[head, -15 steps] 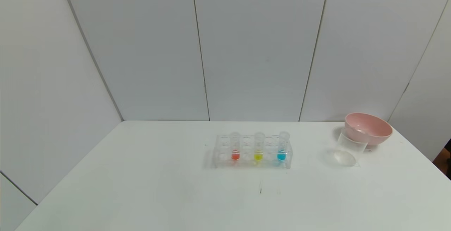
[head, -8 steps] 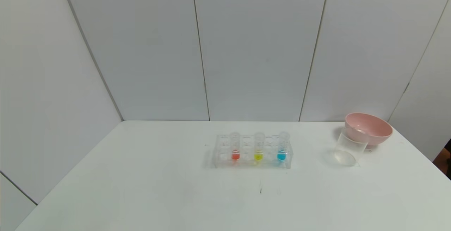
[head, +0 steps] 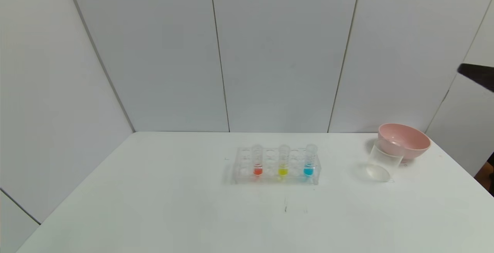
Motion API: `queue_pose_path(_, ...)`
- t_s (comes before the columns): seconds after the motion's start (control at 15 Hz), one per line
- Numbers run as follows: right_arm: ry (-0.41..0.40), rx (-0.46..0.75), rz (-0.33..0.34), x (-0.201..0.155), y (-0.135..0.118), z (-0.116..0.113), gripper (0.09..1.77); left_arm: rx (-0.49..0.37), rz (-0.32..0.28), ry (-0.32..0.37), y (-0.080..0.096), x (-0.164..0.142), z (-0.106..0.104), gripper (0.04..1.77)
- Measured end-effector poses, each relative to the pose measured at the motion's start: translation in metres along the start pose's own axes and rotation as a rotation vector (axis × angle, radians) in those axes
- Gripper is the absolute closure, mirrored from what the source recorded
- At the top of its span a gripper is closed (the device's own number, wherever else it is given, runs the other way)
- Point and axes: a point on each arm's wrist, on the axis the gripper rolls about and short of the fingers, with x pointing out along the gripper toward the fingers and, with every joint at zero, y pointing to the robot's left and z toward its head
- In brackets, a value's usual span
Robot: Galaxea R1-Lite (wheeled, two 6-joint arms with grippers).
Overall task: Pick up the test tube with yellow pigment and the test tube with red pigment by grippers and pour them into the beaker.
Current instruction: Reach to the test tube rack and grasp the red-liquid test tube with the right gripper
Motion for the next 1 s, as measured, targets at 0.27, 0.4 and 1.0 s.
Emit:
queue_pose_path(0.27, 0.028, -0.018, 0.025, 0.032, 0.058, -0.037, 0.15, 0.0, 0.0, 0.0, 0.0, 0.0, 0.0, 0.05)
queue_pose_path(0.4, 0.039, -0.031, 0.041, 0.042, 0.088, -0.059, 0.15, 0.0, 0.0, 0.0, 0.0, 0.0, 0.0, 0.05)
queue_pose_path(1.0, 0.095, -0.113, 0.118, 0.058, 0.199, -0.178, 0.15, 0.0, 0.0, 0.0, 0.0, 0.0, 0.0, 0.05)
